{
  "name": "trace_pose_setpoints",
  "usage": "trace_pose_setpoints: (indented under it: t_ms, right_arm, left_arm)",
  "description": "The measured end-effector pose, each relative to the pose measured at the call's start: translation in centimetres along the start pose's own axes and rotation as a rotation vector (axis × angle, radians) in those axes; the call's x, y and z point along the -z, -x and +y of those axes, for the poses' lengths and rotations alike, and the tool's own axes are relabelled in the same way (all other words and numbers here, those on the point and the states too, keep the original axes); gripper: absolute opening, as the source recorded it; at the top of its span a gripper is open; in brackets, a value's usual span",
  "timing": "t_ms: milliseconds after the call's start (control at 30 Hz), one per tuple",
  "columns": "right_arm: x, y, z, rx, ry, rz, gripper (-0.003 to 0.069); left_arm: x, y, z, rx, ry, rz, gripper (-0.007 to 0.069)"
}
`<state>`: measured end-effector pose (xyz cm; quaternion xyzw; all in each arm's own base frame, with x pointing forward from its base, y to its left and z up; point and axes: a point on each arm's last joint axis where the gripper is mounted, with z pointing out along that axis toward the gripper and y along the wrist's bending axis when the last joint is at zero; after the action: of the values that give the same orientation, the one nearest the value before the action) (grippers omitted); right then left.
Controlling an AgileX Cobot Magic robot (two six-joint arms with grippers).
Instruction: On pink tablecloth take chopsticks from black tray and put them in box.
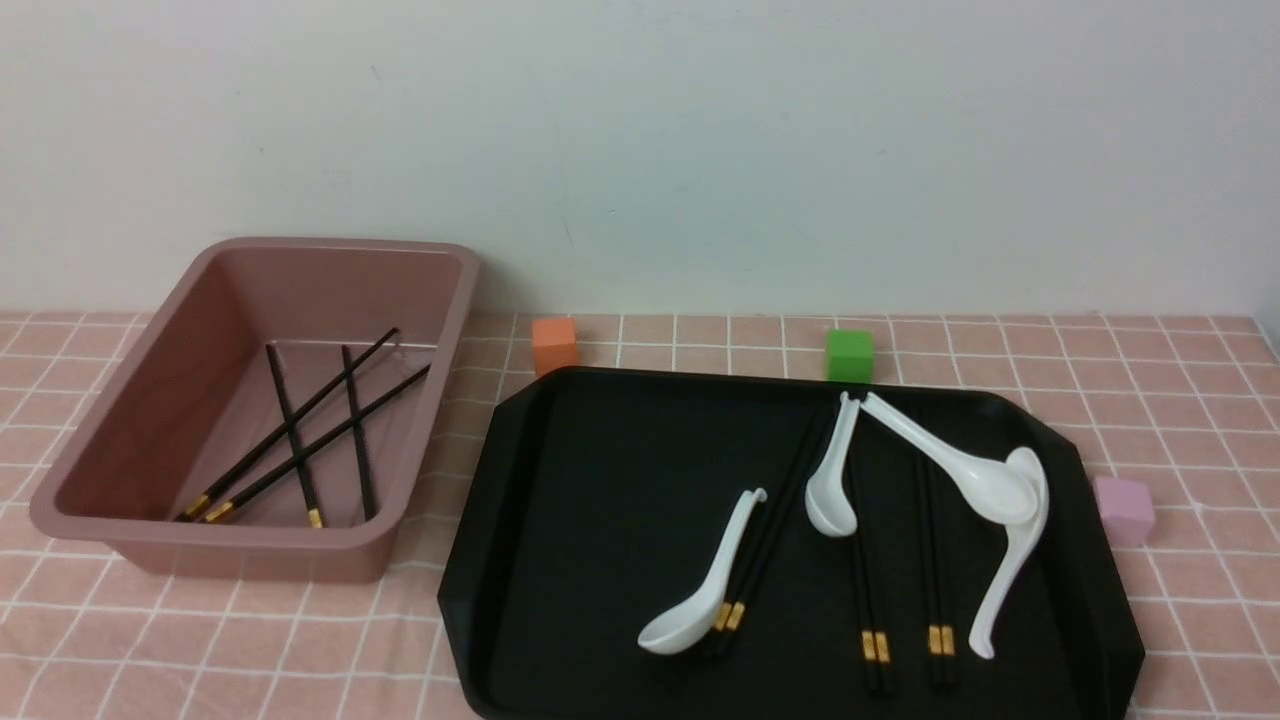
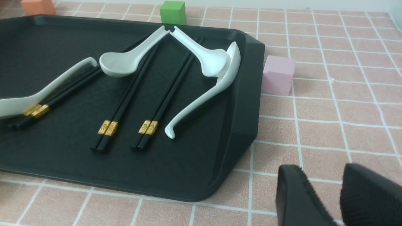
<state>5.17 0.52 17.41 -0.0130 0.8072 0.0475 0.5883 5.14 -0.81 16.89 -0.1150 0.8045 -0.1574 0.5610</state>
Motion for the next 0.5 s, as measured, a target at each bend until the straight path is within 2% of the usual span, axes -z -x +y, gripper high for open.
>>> trace_pose_setpoints:
  t_ms: [500]
  right_arm:
    - [0.00,0.00,0.00,0.000,0.000,0.000,0.0240]
  left_arm:
    - [0.00,0.00,0.00,0.000,0.000,0.000,0.0009]
